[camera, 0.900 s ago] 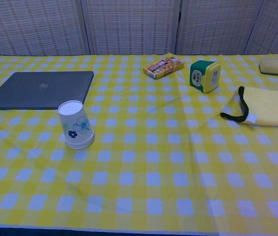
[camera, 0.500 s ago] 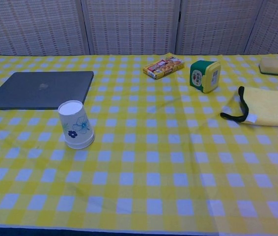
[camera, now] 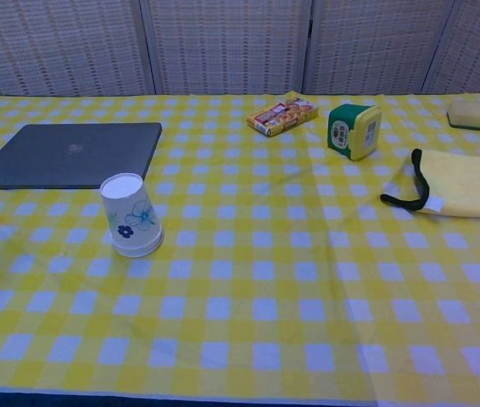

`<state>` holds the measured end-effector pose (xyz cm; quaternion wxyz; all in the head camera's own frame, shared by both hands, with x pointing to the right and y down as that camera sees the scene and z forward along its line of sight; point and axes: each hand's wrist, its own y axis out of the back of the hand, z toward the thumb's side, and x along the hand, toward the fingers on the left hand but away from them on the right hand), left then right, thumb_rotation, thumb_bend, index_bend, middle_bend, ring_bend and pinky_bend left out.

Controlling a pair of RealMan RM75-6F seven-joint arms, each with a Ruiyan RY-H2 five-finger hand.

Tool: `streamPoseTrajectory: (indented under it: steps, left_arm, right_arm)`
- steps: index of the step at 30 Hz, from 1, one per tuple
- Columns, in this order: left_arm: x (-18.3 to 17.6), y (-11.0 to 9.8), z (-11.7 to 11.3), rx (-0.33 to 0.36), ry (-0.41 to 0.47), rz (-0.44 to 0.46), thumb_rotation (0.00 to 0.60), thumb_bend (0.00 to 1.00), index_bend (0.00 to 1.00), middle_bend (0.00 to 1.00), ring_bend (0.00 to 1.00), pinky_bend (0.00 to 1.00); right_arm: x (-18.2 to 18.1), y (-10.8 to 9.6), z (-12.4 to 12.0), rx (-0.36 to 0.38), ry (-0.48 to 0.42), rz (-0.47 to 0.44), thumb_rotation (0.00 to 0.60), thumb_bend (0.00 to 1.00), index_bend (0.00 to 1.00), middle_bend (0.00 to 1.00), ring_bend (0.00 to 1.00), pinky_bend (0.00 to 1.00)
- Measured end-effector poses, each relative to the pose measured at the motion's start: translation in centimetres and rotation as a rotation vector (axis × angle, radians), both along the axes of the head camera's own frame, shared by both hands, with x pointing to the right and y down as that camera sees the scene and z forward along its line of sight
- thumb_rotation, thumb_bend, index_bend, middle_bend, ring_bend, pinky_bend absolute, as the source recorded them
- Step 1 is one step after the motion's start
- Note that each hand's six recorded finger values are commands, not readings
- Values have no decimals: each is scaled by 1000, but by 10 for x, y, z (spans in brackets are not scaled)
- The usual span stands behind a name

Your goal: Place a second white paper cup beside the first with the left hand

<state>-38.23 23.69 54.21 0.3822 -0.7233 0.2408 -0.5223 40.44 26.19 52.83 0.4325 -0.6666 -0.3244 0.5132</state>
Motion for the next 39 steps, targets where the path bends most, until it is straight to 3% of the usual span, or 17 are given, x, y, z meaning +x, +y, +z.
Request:
streamPoseTrajectory:
  steps: [7, 14, 22, 39]
  left_arm:
    - [11, -48, 14, -24, -53, -1, 600, 322, 158, 0, 0, 165]
    - [35, -74, 36, -56, -124, 73, 600, 322, 179, 0, 0, 165]
    - [69, -83, 58, -105, -120, 129, 600, 322, 190, 0, 0, 165]
    - [117, -98, 74, -144, -115, 193, 600, 322, 200, 0, 0, 165]
  right_arm:
    - [1, -4, 4, -4, 19, 11, 600, 155, 0, 0, 0, 0]
    - [1, -7, 8, -11, 31, 16, 600, 155, 0, 0, 0, 0]
    - [2, -8, 9, -17, 32, 15, 600, 155, 0, 0, 0, 0]
    - [8, -15, 5, -17, 14, 31, 600, 155, 0, 0, 0, 0]
